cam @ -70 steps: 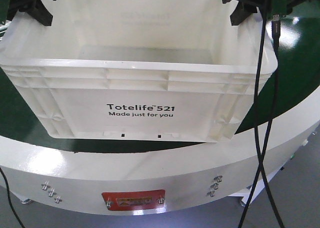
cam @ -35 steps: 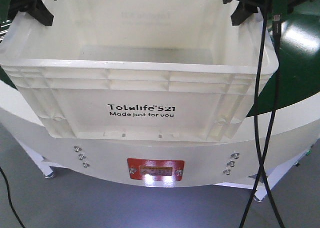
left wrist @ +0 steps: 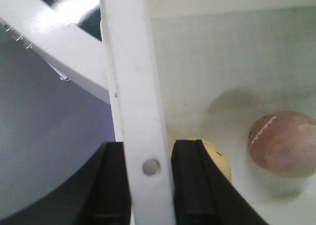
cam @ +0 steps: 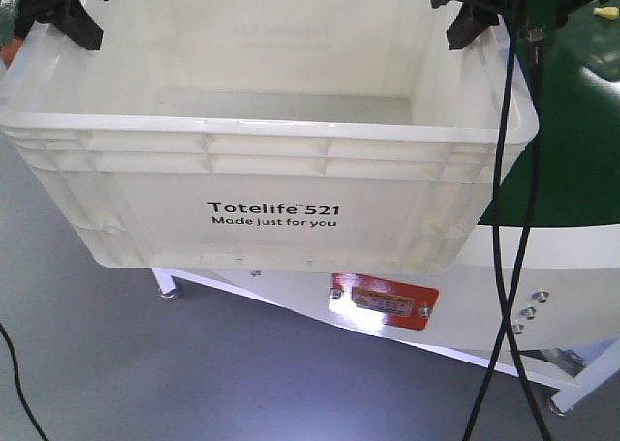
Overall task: Place moving items into box and shelve
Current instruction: 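Hold the crate raised while the base turns away from the conveyor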
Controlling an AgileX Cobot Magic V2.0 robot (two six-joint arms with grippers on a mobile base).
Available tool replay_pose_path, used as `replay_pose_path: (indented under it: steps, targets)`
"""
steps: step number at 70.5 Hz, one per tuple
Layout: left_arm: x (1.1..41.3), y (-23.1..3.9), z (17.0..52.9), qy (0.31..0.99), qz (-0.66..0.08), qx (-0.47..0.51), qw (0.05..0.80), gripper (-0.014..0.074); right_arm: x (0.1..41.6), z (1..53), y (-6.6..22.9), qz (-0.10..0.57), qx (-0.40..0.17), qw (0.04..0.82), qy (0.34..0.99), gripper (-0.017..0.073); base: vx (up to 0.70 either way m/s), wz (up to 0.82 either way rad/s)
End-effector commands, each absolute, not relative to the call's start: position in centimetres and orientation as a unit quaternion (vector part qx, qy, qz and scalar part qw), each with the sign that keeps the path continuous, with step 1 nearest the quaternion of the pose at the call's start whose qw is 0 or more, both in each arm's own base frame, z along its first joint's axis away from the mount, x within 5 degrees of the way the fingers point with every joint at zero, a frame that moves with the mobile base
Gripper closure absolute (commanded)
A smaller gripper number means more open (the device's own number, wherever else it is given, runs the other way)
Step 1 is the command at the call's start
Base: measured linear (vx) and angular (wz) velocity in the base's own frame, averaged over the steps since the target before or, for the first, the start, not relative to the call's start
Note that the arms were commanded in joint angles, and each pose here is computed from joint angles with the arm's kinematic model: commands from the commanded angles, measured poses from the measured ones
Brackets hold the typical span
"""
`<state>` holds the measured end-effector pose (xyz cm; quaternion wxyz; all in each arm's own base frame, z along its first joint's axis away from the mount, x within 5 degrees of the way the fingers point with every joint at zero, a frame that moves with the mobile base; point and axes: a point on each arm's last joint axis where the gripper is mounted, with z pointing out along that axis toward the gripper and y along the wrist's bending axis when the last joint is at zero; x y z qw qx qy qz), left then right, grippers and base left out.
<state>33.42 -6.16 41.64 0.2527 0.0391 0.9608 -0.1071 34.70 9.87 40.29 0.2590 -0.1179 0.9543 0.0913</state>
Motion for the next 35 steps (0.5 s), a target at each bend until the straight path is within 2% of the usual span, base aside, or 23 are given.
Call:
replay_pose_path:
  steps: [1, 35]
  targets:
    - [31.91, -7.13, 45.62, 0.924, -0.161, 0.048, 0.342, 0.0610, 33.00, 44.46, 10.65, 0.139, -0.139, 0.347, 0.917, 0.0571, -0.09, 0.43]
    - [31.91, -7.13, 45.62, 0.924, -0.161, 0.048, 0.342, 0.0610, 33.00, 44.46, 10.64, 0.139, -0.139, 0.347, 0.917, 0.0571, -0.11, 0.46]
